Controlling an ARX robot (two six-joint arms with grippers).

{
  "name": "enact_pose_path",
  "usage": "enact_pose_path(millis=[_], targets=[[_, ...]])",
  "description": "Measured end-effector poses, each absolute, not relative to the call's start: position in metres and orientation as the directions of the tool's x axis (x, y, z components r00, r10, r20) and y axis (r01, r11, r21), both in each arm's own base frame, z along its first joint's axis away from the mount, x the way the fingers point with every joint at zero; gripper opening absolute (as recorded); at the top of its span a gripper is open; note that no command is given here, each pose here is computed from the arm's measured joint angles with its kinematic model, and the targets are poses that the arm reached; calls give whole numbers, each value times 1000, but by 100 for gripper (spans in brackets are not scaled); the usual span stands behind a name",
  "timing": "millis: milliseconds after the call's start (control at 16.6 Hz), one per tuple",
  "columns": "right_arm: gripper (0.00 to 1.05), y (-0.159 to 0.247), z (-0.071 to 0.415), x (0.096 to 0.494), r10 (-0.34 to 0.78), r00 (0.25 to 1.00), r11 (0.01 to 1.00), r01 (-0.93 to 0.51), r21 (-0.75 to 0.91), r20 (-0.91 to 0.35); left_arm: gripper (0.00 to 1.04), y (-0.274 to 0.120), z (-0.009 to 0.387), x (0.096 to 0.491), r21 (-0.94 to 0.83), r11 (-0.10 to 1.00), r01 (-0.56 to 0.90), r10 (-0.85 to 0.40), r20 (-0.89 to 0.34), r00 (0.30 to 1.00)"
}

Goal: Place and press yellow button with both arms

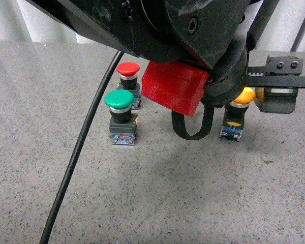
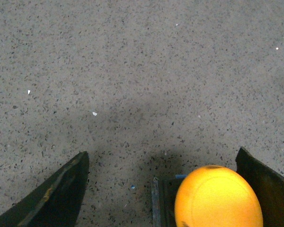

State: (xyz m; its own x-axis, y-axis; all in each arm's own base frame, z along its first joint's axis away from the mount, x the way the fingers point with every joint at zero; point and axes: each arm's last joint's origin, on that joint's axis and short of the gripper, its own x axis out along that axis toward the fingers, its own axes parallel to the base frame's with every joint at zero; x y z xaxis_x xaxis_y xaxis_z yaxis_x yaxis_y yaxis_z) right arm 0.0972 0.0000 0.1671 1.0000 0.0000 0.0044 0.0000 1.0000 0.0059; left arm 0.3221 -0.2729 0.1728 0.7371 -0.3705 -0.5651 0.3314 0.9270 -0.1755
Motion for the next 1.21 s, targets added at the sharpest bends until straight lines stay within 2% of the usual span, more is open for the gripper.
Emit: enact_pose_path(millis=[60, 241, 362, 603, 664, 724, 845, 1026, 1147, 1207], targets=[[98, 0, 167, 97, 0, 1000, 1000, 0, 6, 4, 100, -273, 175, 323, -176, 925, 337, -377, -548, 747], [98, 0, 167, 97, 0, 1000, 1000, 0, 6, 4, 98, -264, 194, 329, -151, 934, 323, -355, -480, 802], [98, 0, 167, 97, 0, 1000, 1000, 0, 6, 4, 98, -247, 223, 331, -127, 945, 302, -328, -383, 864], [98, 0, 167, 97, 0, 1000, 1000, 0, 6, 4, 98, -165, 276, 314, 46, 994, 102, -94, -156, 983], [98, 0, 167, 97, 0, 1000, 1000, 0, 6, 4, 93, -143, 286, 305, 40, 999, 28, -25, -69, 997], [98, 0, 167, 97, 0, 1000, 1000, 0, 6, 4, 81, -111, 291, 282, 6, 1000, 6, -6, 0, 1000], [98, 0, 167, 97, 0, 1000, 1000, 0, 6, 4, 59, -72, 279, 243, -15, 1000, -20, 20, 52, 998], [98, 0, 167, 97, 0, 1000, 1000, 0, 6, 4, 23, -46, 228, 212, 11, 1000, 1, -1, -29, 1000], [98, 0, 167, 97, 0, 1000, 1000, 0, 6, 4, 1, -34, 220, 197, 4, 1000, -2, 2, -5, 1000], [98, 0, 167, 97, 0, 1000, 1000, 0, 6, 4, 2, -29, 217, 188, -2, 1000, -7, 7, 13, 1000]])
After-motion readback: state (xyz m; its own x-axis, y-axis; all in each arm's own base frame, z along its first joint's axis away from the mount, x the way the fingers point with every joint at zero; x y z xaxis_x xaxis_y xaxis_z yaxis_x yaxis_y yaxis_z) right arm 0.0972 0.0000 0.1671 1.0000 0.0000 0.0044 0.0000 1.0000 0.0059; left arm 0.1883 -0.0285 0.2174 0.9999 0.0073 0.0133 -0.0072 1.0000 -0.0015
